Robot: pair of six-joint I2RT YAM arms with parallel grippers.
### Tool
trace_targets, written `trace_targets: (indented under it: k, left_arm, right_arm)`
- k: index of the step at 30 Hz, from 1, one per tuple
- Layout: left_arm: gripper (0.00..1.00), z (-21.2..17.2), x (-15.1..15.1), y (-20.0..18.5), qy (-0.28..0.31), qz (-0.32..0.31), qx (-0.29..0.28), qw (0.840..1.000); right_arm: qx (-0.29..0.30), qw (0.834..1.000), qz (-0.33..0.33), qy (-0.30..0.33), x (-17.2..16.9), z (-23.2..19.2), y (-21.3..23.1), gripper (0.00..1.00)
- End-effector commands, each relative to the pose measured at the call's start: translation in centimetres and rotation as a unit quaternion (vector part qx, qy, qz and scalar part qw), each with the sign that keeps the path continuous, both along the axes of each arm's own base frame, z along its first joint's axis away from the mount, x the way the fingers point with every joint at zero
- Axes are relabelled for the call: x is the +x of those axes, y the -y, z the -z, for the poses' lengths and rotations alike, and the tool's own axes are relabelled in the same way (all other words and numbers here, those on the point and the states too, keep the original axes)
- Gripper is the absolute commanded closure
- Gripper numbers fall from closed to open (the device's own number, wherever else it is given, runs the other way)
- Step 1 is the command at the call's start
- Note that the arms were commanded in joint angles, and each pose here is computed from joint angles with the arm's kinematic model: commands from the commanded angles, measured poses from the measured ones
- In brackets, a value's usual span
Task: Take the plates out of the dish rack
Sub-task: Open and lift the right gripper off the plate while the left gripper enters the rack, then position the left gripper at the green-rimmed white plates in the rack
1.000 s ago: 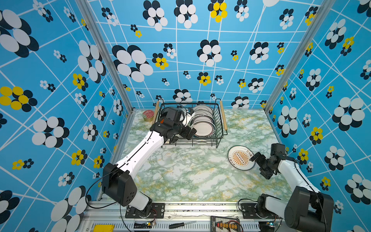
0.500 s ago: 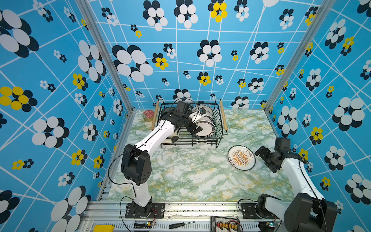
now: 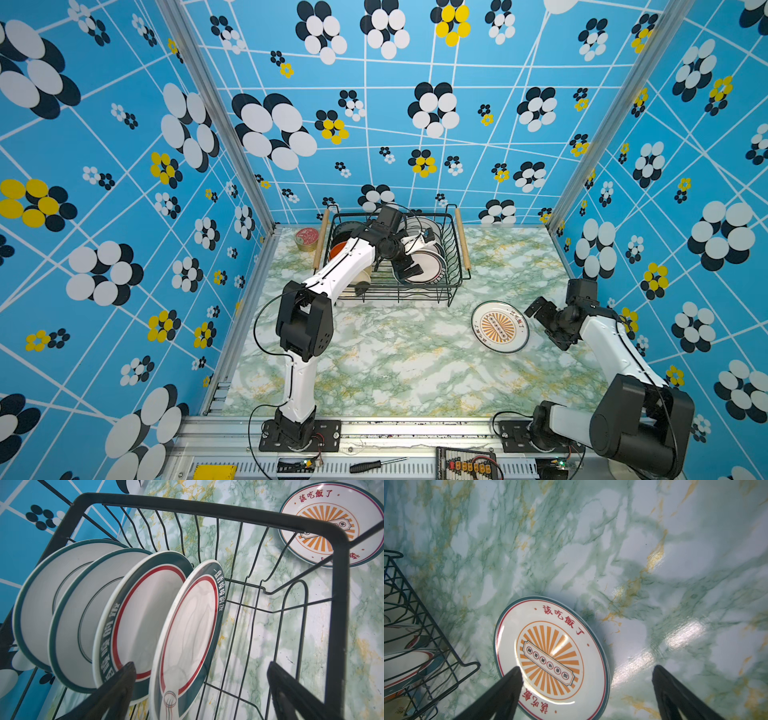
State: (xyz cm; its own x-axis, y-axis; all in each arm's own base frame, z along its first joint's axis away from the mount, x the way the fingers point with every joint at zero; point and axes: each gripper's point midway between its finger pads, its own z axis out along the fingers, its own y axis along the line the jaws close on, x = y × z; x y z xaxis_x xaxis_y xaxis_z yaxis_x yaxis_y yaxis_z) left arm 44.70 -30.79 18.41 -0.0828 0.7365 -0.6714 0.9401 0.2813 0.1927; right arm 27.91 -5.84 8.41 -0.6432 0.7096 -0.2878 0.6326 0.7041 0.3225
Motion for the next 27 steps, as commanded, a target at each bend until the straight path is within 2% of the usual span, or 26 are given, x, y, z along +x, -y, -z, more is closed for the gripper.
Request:
trace_targets:
  k: [1,14,23,27]
  left_arm:
    - [0.01,-0.3,0.4,0.5,0.007,0.016,0.001,1.000]
    - [0.13,2.5,1.7,0.4,-0.004,0.021,0.029,0.999]
    - [0.39,3.7,2.5,0.2,-0.022,0.017,0.046,0.999]
    - [0.46,4.2,2.7,0.1,-0.024,0.011,0.055,0.998]
  right_arm:
    - [0.001,1.000,-0.010,0.007,0.6,-0.4,0.1,0.01]
    - [0.004,1.000,-0.012,0.006,0.4,-0.2,-0.1,0.01]
    - [0.006,1.000,-0.013,0.010,0.4,-0.5,-0.2,0.01]
    - [0.004,1.000,-0.013,0.011,0.3,-0.6,-0.2,0.01]
